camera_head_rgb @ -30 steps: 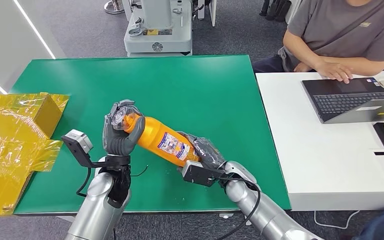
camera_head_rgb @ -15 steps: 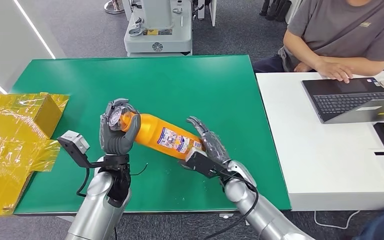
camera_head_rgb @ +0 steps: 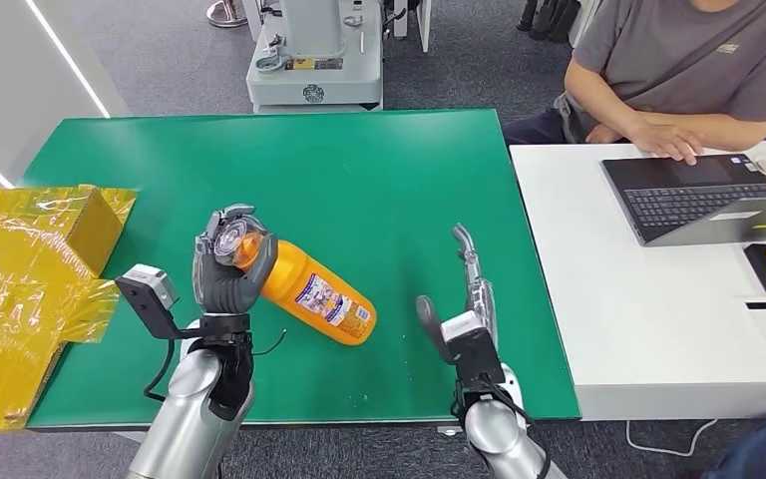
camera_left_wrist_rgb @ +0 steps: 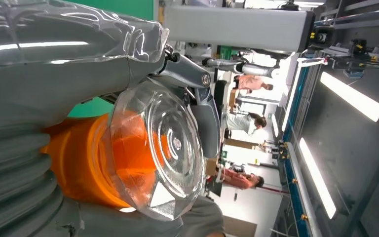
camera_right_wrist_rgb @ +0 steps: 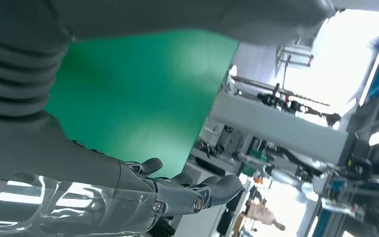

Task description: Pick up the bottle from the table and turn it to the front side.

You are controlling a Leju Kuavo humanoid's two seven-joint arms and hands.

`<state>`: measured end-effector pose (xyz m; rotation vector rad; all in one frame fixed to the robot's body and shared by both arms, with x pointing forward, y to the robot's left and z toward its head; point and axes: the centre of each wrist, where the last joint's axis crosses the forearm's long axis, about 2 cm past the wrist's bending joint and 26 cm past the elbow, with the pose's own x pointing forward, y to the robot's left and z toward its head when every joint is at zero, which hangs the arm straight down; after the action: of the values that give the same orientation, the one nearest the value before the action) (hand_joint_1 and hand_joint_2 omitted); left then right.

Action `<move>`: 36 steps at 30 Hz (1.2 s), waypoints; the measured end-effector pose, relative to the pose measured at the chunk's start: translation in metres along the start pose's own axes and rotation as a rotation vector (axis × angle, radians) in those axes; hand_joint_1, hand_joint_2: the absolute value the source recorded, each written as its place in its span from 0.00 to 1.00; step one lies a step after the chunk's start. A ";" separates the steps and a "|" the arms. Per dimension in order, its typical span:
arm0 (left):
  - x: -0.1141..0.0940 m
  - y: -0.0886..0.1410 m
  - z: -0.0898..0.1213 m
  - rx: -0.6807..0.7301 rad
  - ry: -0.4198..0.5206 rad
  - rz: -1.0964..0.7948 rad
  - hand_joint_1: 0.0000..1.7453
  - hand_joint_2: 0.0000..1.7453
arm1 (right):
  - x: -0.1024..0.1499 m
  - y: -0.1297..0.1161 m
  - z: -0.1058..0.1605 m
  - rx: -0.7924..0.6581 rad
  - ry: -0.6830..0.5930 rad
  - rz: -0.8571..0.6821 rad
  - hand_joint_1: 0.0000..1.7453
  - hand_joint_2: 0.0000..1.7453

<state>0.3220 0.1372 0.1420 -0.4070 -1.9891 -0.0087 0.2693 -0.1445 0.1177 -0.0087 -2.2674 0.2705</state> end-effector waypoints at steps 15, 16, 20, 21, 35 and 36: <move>0.055 0.085 -0.020 0.198 -0.235 -0.482 1.00 1.00 | 0.037 0.004 0.042 -0.128 -0.004 -0.044 0.00 0.00; 0.063 0.096 -0.025 0.228 -0.268 -0.567 1.00 1.00 | 0.039 0.004 0.045 -0.130 -0.001 -0.048 0.00 0.00; 0.100 0.140 -0.047 0.341 -0.401 -0.953 1.00 1.00 | 0.047 0.006 0.050 -0.141 0.010 -0.060 0.00 0.00; 0.109 0.150 -0.051 0.355 -0.429 -1.047 1.00 1.00 | 0.048 0.006 0.052 -0.144 0.013 -0.062 0.00 0.00; 0.150 0.214 -0.061 0.379 -0.482 -1.403 1.00 1.00 | 0.053 0.001 0.053 -0.166 0.021 -0.068 0.00 0.00; 0.150 0.215 -0.061 0.380 -0.479 -1.406 1.00 1.00 | 0.053 0.001 0.053 -0.167 0.021 -0.067 0.00 0.00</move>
<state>0.3796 0.3698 0.2635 1.3686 -2.2683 -0.4362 0.1949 -0.1484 0.1237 -0.0223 -2.2580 0.0451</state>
